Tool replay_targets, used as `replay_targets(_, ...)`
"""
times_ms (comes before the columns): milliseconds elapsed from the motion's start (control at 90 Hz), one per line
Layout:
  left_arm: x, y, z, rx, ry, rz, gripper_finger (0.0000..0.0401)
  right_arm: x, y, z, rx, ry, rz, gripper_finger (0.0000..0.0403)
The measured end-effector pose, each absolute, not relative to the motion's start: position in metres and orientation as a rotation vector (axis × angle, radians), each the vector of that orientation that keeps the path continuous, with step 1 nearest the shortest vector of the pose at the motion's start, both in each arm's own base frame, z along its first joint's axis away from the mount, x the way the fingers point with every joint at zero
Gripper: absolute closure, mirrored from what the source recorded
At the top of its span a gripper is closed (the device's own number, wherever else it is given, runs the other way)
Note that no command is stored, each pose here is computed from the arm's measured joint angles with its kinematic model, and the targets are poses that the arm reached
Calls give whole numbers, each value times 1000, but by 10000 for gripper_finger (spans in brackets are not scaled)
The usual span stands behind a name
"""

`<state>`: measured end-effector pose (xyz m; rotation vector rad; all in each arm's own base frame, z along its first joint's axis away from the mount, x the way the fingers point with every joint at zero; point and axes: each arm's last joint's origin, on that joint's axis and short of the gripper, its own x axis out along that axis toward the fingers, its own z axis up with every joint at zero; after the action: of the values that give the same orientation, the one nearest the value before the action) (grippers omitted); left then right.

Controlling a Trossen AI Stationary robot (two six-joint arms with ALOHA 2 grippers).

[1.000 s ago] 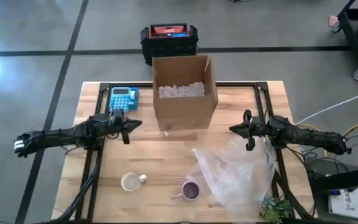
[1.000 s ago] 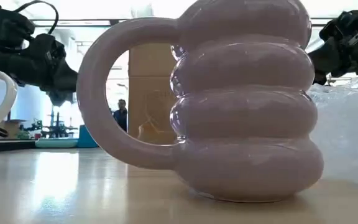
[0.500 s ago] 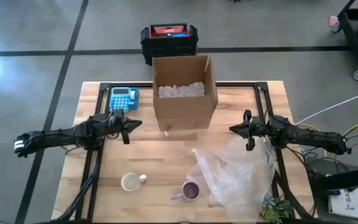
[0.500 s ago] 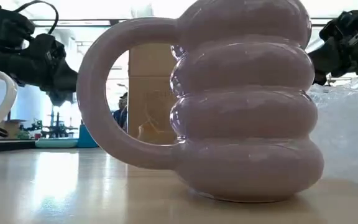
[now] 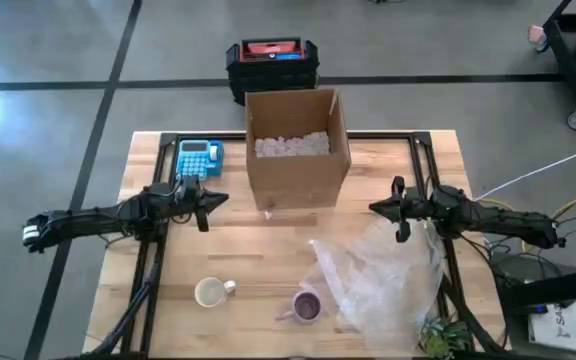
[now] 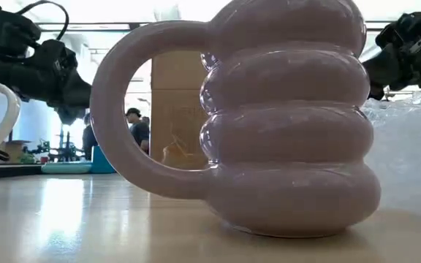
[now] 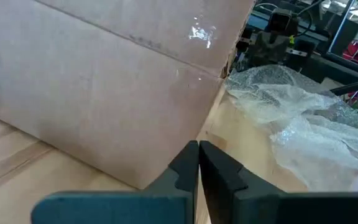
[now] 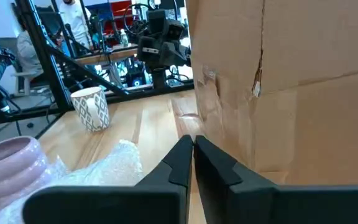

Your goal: Wrap mug

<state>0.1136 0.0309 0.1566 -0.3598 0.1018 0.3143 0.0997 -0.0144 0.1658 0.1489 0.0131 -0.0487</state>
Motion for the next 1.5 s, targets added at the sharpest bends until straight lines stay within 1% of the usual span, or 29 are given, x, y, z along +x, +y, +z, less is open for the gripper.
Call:
replay_targets(967,114,31,157,-359,98,314,401,100,-14,166,149,13,-49,400)
replay_targets(1133,114,31,163,-366,35,307,401,100,-14,166,149,13,-49,400)
replay_targets(1200,115,31,169,-358,-26,285,401,100,-14,166,148,11,-52,400)
replay_targets(1278,115,29,177,-349,-90,198,401,100,-15,169,112,-14,-52,400)
replay_targets(1344,116,27,184,-346,-99,143,401,100,-14,173,102,-63,-48,400)
replay_targets(1411,118,27,195,-352,-60,131,401,99,-14,179,175,-126,-39,400)
replay_targets(1500,121,25,210,-326,60,125,401,97,-14,190,419,-240,-2,400)
